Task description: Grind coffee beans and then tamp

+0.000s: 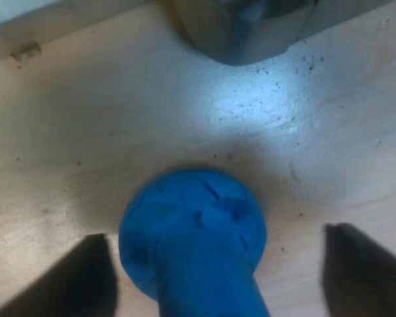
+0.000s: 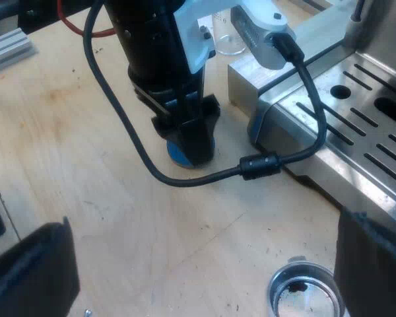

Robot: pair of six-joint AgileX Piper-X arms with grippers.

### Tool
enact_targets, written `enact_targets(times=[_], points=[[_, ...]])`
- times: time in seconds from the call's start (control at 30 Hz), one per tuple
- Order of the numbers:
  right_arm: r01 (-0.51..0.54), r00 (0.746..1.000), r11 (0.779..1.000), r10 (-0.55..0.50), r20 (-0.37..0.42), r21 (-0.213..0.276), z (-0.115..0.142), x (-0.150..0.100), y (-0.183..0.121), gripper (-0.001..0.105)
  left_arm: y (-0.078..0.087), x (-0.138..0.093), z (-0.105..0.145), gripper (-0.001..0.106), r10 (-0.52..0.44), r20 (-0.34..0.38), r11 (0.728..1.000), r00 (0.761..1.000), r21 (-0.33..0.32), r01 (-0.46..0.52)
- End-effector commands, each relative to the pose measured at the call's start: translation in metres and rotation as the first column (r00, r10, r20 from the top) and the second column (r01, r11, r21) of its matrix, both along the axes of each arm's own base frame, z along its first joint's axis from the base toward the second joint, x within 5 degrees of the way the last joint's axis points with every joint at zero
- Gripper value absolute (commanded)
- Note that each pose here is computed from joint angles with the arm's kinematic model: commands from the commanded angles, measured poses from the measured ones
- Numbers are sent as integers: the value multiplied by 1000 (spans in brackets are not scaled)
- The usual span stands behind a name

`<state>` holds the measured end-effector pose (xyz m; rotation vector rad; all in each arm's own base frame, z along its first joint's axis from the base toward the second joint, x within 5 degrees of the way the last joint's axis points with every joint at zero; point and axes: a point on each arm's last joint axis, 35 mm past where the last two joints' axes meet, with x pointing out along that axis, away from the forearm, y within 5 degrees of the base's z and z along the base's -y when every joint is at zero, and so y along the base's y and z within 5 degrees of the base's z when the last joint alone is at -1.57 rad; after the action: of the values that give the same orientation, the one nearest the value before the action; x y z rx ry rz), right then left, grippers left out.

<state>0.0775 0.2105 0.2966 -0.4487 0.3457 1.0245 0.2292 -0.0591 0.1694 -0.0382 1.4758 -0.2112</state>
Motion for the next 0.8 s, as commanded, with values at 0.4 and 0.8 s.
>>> enact_targets(times=[0.4, 0.8], points=[[26, 999, 1000, -26, 25, -2, 2, 2, -2, 81, 2, -14, 29, 0, -24, 69, 1000, 997, -13, 25], [121, 992, 984, -115, 54, -129, -12, -1, -21, 81, 7, -60, 94, 0, -32, 285, 987, 958, -144, 76]])
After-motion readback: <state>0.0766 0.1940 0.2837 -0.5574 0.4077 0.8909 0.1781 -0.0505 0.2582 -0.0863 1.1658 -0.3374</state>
